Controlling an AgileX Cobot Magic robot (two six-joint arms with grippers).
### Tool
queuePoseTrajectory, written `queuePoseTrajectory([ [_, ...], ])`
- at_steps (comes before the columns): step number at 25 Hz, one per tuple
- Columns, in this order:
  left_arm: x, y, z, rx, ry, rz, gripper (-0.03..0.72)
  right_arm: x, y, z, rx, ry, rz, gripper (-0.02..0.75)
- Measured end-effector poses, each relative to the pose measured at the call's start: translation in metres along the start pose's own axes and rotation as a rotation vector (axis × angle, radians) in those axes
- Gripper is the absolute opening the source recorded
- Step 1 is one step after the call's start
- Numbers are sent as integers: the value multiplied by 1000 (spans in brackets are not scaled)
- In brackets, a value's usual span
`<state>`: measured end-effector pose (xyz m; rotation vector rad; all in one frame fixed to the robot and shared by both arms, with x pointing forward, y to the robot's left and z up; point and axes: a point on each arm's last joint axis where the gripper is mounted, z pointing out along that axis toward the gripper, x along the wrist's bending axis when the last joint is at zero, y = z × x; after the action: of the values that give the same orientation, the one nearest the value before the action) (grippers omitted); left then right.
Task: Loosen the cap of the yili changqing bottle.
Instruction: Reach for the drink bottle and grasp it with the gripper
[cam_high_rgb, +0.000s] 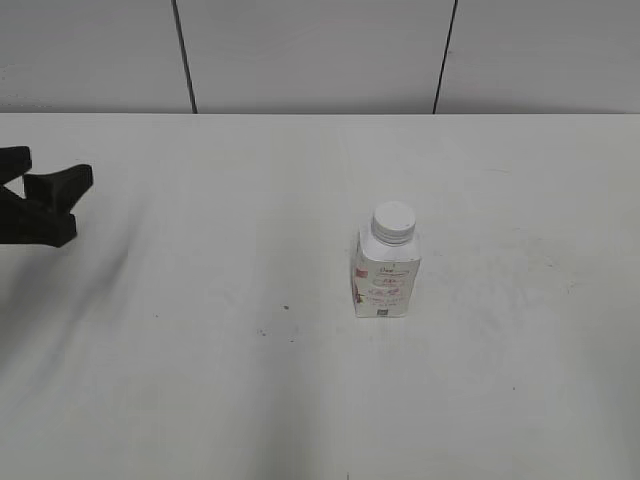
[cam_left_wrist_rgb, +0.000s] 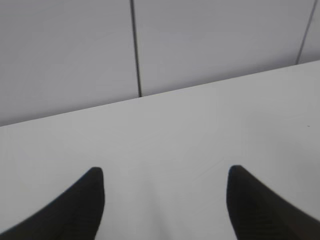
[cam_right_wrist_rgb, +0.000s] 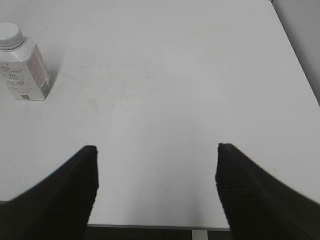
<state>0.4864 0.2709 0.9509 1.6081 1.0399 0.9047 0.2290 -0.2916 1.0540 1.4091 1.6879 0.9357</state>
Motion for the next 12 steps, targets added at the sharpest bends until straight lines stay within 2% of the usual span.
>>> queuePoseTrajectory([
  [7,-17,-23,16,0,-221,56,438,0,0,0,0,0,1,580],
  [12,-25,-28,31,0,-374,40,436,0,0,0,0,0,1,580],
])
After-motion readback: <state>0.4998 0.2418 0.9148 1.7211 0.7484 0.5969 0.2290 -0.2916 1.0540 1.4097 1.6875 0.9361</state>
